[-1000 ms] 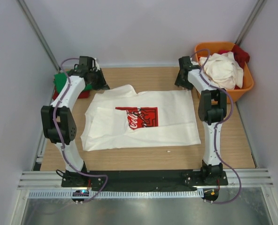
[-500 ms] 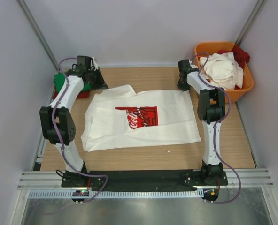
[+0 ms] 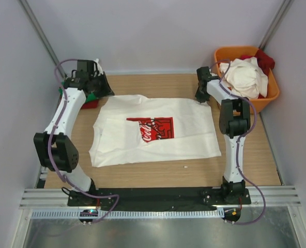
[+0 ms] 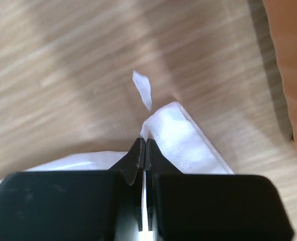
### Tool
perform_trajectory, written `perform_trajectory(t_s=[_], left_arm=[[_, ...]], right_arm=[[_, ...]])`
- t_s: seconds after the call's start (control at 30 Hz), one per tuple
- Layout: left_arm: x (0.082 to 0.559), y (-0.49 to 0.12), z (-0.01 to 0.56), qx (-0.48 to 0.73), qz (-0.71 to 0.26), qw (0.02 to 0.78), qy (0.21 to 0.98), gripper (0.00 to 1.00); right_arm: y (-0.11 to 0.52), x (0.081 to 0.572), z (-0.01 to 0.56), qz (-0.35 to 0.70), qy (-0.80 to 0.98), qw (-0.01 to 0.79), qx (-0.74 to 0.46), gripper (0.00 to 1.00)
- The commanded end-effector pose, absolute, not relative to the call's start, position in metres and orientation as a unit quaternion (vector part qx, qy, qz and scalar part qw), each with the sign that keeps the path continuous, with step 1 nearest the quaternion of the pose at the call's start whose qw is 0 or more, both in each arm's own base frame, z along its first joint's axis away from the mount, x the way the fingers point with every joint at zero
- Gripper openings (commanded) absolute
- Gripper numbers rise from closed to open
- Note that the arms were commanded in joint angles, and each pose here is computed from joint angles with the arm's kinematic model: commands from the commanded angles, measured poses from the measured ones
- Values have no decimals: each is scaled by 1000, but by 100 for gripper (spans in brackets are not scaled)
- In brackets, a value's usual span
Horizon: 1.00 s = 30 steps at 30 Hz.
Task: Fold and stack the t-shirts
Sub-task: Fold the tshirt
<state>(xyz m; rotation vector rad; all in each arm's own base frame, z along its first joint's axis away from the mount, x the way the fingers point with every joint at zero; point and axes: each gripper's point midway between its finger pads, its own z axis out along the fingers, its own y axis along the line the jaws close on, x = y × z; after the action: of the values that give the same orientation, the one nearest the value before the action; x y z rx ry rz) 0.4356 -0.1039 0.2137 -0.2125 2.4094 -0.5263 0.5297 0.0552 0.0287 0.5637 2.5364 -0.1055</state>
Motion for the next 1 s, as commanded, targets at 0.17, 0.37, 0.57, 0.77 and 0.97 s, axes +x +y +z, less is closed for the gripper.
perform_trajectory(t_s=[0.17,0.37,0.57,0.77,0.97], left_arm=[[377,-92,234,-63,-180,341,921,0],[348,-86,232,-59,-169,337,924,0],[327,-80,232,-60,-158,335,927,0],[314,-72,222,-64,-138,324,934,0],[298,-68,203,-70,-127,298,944,0]], right_arm=[[69,497,89,-4,938,289,192,1],[63,465,107,-7,933,299,199,1],[57,430,113,-5,933,297,201,1],[51,399,104,-12,937,285,200,1],[48,383,86,-20,943,267,197,1]])
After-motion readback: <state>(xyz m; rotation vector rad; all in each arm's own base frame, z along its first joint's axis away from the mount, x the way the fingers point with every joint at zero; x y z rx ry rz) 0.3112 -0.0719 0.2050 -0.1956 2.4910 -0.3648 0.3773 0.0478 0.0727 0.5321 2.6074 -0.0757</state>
